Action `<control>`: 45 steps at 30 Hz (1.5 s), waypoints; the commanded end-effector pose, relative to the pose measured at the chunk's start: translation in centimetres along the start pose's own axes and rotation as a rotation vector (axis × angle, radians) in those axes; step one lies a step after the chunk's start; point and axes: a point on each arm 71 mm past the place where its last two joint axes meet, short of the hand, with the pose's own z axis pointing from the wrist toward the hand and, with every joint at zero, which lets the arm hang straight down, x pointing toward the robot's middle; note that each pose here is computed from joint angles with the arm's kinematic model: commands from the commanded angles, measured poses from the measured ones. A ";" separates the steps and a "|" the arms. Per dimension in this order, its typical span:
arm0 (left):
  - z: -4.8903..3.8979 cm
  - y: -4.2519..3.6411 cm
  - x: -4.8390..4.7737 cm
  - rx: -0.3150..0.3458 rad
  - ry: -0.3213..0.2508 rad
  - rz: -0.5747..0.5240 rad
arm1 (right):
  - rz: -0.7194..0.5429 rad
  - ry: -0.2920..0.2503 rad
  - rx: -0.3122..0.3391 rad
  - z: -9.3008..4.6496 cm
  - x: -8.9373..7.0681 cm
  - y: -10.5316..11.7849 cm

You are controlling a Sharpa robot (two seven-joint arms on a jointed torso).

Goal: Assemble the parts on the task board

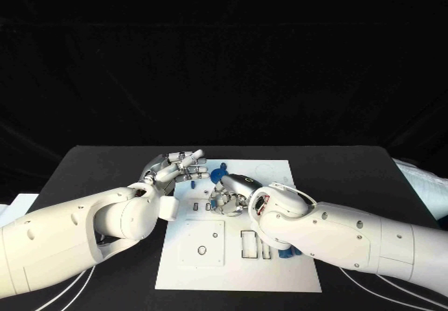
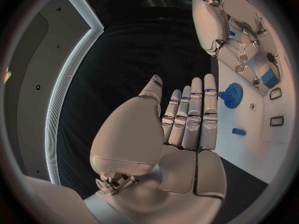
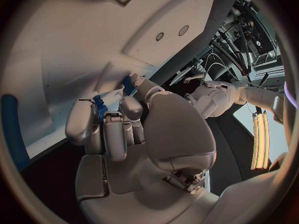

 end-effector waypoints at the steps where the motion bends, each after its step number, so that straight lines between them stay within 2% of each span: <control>1: 0.00 -0.11 0.22 0.008 0.017 -0.009 | -0.041 0.055 0.032 -0.2 0.9 -0.6; 16: 0.01 -0.11 0.16 0.007 0.016 -0.009 | -0.054 0.043 0.027 -0.4 0.8 -0.6; 29: 0.01 -0.08 0.20 0.005 0.018 -0.010 | -0.044 0.011 0.032 -0.3 0.6 -0.7; 32: 0.02 -0.08 0.20 0.005 0.019 -0.010 | -0.039 -0.005 0.029 -0.3 0.5 -0.7; 39: 0.02 -0.06 0.22 0.002 0.021 -0.011 | -0.004 -0.080 0.001 -0.5 0.0 -0.4; 45: 0.07 0.00 0.24 -0.003 0.026 -0.013 | 0.095 -0.138 -0.055 -1.4 -0.6 0.1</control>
